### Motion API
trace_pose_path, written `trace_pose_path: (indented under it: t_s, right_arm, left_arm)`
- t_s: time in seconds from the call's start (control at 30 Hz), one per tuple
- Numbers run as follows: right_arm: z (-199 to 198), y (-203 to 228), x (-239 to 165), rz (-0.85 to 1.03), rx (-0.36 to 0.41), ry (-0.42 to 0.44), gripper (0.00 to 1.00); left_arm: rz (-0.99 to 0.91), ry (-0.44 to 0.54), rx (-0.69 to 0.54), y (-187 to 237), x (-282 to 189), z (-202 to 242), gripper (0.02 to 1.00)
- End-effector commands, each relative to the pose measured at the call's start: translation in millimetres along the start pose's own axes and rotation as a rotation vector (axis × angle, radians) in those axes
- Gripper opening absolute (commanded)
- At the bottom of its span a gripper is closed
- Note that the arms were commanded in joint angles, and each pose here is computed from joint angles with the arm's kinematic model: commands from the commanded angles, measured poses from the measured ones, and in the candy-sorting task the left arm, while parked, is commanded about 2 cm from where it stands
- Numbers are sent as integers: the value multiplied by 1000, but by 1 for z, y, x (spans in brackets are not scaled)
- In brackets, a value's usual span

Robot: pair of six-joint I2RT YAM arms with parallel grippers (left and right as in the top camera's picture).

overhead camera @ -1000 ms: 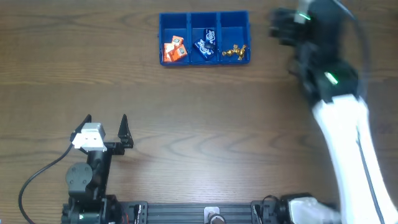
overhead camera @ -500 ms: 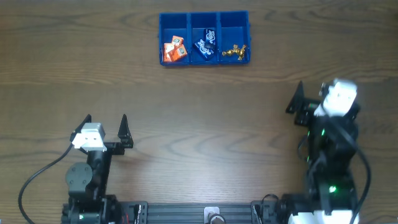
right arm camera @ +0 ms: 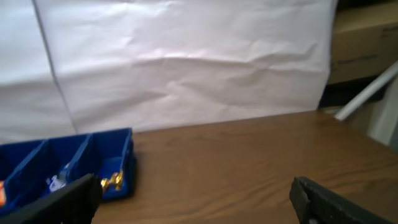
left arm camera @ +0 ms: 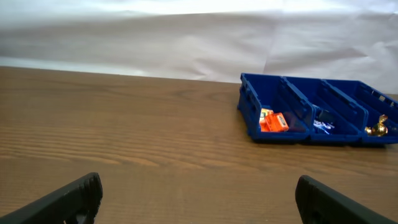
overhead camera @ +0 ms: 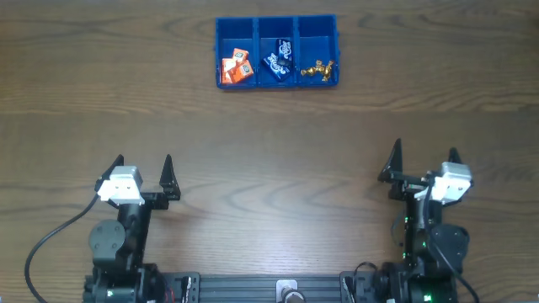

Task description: Sort Candies Into Trays

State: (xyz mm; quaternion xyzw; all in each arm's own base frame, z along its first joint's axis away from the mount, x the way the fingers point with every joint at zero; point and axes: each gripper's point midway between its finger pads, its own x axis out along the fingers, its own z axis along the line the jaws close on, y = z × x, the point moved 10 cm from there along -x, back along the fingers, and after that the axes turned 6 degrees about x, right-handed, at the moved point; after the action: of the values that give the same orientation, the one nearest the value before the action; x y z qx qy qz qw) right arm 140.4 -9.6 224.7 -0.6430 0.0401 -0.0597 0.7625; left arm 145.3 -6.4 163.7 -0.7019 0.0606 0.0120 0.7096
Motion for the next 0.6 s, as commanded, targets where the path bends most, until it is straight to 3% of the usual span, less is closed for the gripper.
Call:
trace_pose_path:
  t_s: [0.03,0.6]
  right_arm:
    - [0,24,1,48,-18,-44,1000]
    - [-4,60,4,98,-22,-70,1000]
  left_arm:
    - [48,22,0,11,1,-1,998]
    - [48,22,0,11,1,-1,998]
